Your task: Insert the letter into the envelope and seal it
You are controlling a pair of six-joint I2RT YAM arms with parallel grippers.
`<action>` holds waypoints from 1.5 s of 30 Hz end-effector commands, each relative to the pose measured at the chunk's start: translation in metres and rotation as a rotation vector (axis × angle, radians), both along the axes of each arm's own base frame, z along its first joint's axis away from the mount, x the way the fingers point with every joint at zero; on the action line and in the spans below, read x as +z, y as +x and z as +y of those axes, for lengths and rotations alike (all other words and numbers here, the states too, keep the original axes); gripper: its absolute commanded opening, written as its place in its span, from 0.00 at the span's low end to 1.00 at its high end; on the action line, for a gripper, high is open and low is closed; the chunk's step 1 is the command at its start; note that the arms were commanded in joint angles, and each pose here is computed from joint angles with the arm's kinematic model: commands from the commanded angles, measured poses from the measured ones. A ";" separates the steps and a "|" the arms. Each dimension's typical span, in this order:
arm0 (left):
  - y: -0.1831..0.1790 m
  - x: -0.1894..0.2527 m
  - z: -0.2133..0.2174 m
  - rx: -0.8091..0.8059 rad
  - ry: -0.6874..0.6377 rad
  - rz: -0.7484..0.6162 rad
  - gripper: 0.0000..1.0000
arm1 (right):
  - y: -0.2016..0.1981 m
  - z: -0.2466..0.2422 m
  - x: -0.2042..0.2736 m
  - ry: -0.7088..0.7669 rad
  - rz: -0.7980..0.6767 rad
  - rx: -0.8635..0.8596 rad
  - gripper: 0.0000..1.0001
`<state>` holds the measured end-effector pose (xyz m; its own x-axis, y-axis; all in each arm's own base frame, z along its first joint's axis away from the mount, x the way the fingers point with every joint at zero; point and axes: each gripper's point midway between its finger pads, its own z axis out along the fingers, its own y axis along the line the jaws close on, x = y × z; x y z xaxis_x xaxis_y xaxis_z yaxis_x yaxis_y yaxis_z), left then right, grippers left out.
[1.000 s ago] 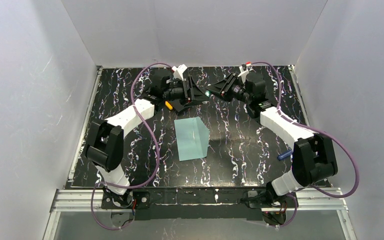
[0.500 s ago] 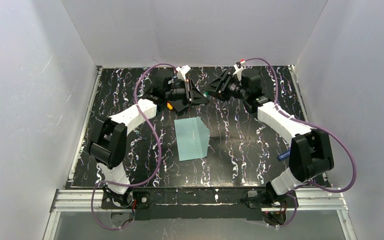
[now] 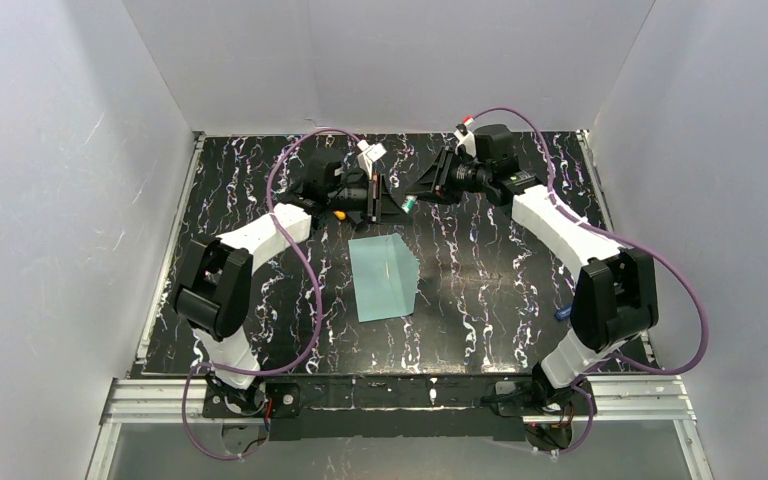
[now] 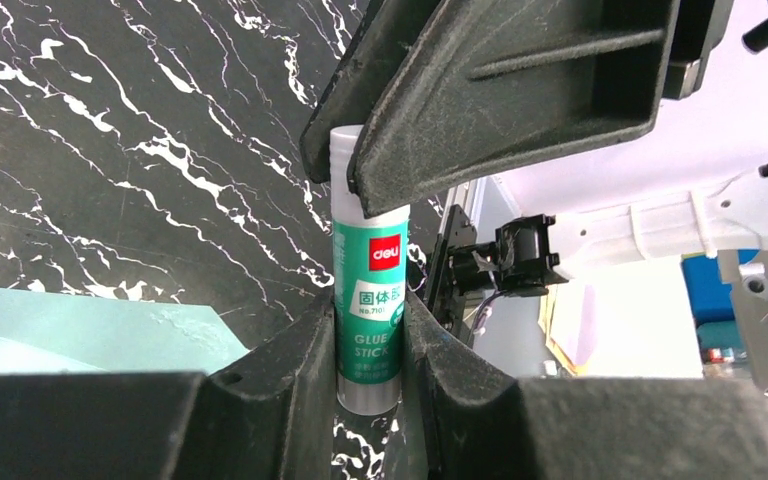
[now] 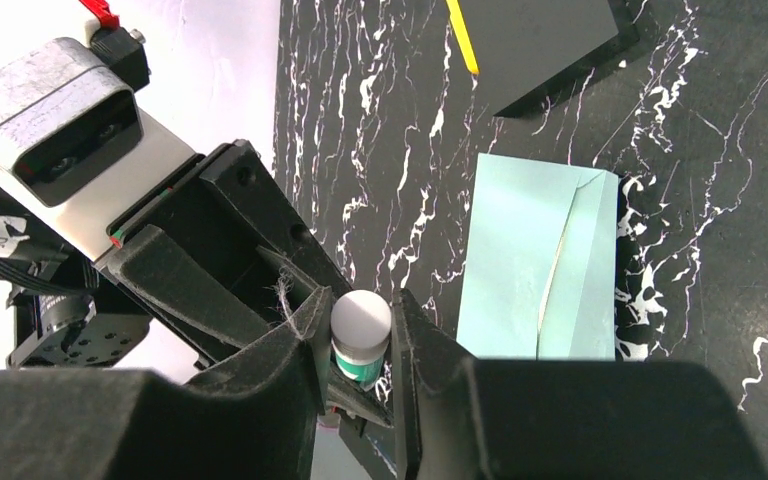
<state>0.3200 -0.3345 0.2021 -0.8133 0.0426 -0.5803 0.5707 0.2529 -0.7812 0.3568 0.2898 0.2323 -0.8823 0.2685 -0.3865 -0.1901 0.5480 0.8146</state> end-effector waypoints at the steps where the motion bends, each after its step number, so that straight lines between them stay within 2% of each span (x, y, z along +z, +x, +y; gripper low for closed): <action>1: -0.005 0.031 0.008 -0.049 -0.030 -0.139 0.00 | -0.010 0.006 0.016 0.019 -0.010 0.088 0.26; 4: 0.000 0.030 0.012 -0.038 -0.025 -0.134 0.00 | -0.014 0.011 0.023 0.055 -0.006 0.115 0.20; 5: 0.002 0.030 0.013 -0.036 -0.024 -0.128 0.00 | -0.015 0.012 0.025 0.065 -0.006 0.124 0.24; 7: 0.003 0.032 0.014 -0.035 -0.027 -0.127 0.00 | -0.016 0.013 0.029 0.081 -0.012 0.135 0.41; 10: 0.003 0.032 0.015 -0.041 -0.027 -0.128 0.00 | -0.016 0.014 0.032 0.086 -0.025 0.139 0.46; 12: 0.003 0.029 0.015 -0.047 -0.026 -0.120 0.00 | -0.016 0.015 0.032 0.091 -0.024 0.146 0.44; 15: 0.001 0.027 0.015 -0.052 -0.026 -0.111 0.00 | -0.016 0.016 0.030 0.099 -0.021 0.153 0.30; 17: 0.000 0.027 0.015 -0.060 -0.028 -0.114 0.00 | -0.014 0.017 0.027 0.098 -0.020 0.150 0.29; 18: -0.001 0.028 0.015 -0.066 -0.032 -0.117 0.00 | -0.012 0.016 0.025 0.092 -0.018 0.143 0.32; 22: -0.006 0.029 0.015 -0.096 -0.044 -0.112 0.00 | -0.005 0.017 0.019 0.082 -0.021 0.120 0.54; 26: -0.008 0.031 0.015 -0.110 -0.050 -0.115 0.00 | 0.000 0.018 0.016 0.072 -0.014 0.113 0.59; 29: -0.008 0.031 0.015 -0.111 -0.050 -0.114 0.00 | 0.001 0.020 0.016 0.082 -0.017 0.118 0.50; 32: -0.009 0.031 0.015 -0.118 -0.052 -0.116 0.00 | 0.001 0.022 0.019 0.098 -0.019 0.127 0.28; 34: -0.008 0.030 0.016 -0.108 -0.047 -0.121 0.00 | 0.000 0.022 0.019 0.099 -0.021 0.127 0.21; 37: -0.002 0.022 0.023 -0.068 -0.017 -0.111 0.00 | -0.002 0.021 0.021 0.102 -0.024 0.133 0.01; 41: 0.003 0.012 0.038 -0.023 0.020 -0.089 0.00 | -0.004 0.015 0.027 0.104 -0.052 0.137 0.01; 45: -0.005 -0.012 0.056 -0.018 0.122 -0.064 0.00 | 0.006 -0.006 0.046 0.165 -0.088 0.108 0.01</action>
